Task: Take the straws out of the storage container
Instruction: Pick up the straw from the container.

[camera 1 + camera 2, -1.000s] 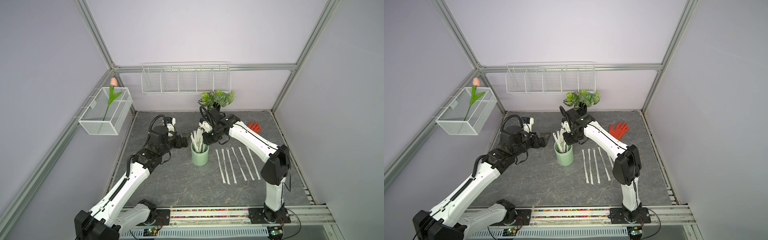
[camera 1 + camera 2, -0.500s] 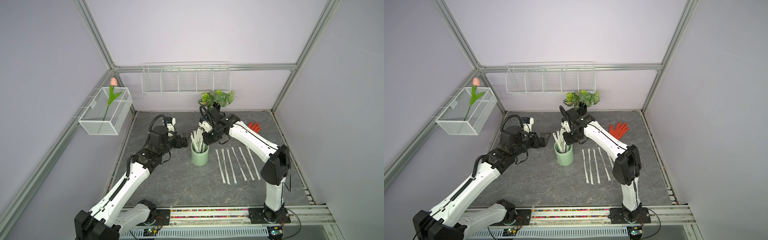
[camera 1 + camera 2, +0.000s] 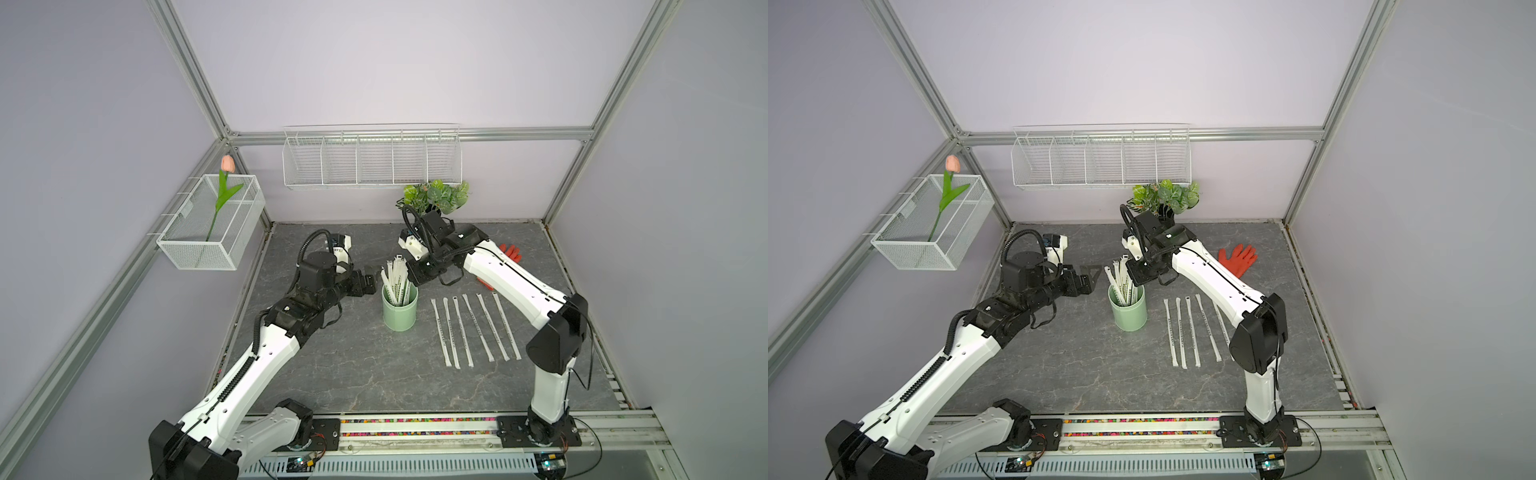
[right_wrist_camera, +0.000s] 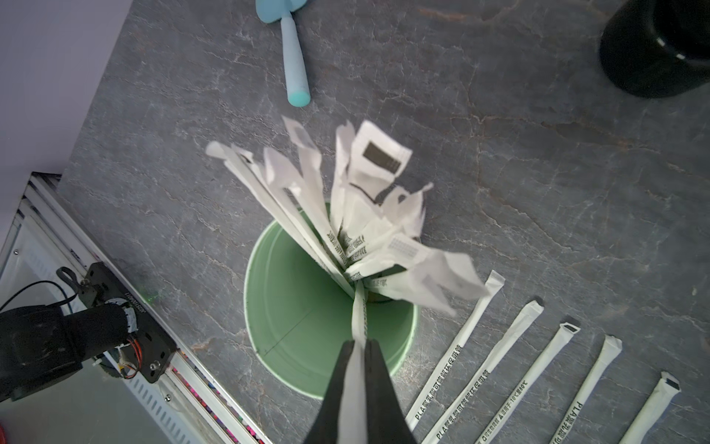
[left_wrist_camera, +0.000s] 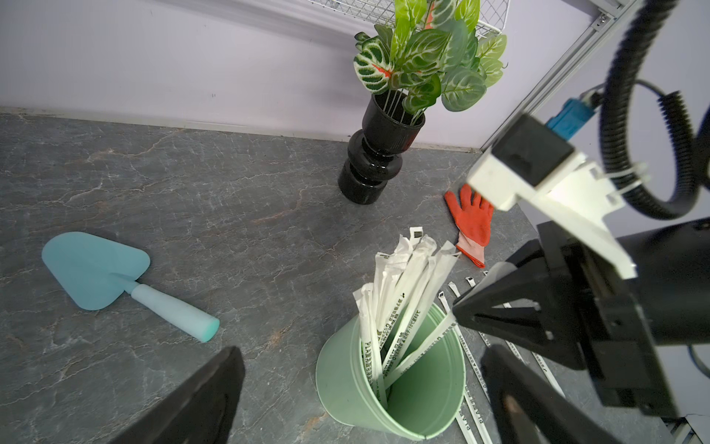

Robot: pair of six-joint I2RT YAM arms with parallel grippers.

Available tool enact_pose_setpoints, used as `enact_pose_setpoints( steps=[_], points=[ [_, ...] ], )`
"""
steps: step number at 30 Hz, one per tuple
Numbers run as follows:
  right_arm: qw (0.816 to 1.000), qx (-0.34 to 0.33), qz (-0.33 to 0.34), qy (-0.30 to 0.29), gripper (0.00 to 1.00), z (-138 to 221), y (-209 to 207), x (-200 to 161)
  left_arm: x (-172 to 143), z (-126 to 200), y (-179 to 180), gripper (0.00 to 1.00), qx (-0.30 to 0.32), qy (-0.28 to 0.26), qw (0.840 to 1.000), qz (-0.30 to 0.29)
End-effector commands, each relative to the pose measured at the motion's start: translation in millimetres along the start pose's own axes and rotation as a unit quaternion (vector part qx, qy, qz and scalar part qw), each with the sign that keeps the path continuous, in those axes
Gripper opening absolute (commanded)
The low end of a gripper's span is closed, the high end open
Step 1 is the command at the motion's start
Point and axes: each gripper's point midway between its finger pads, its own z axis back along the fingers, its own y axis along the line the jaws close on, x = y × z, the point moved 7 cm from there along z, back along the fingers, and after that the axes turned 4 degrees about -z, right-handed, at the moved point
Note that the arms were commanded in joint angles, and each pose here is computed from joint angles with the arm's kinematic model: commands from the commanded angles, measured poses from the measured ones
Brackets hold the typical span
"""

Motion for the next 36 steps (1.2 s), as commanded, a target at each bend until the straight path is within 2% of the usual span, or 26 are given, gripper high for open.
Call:
enact_pose_setpoints(
  steps=[1, 8, 19, 31, 36],
  points=[
    [0.999, 0.001, 0.022, -0.025, 0.08, 34.5, 8.9, 1.4, 2.9, 0.7, -3.7, 1.0, -0.009, -0.006, 1.0, 0.004],
    [0.998, 0.002, 0.036, -0.044, 0.08, 64.0, 14.5, 3.7, 3.0, 0.1, -3.8, 1.0, -0.01, -0.006, 1.0, 0.003],
    [0.998, -0.012, 0.049, -0.047, 0.08, 81.1, 14.4, 1.3, 2.5, -1.0, -3.9, 1.0, -0.011, -0.005, 1.0, 0.004],
    [0.993, 0.01, 0.064, -0.095, 0.08, 142.8, 25.6, -5.2, 1.9, -2.3, -4.0, 1.0, -0.013, -0.003, 1.0, 0.006],
    [0.992, 0.019, 0.064, -0.104, 0.08, 154.5, 25.3, -9.1, 1.1, -3.8, -4.7, 1.0, -0.017, 0.0, 1.0, 0.008]
  ],
)
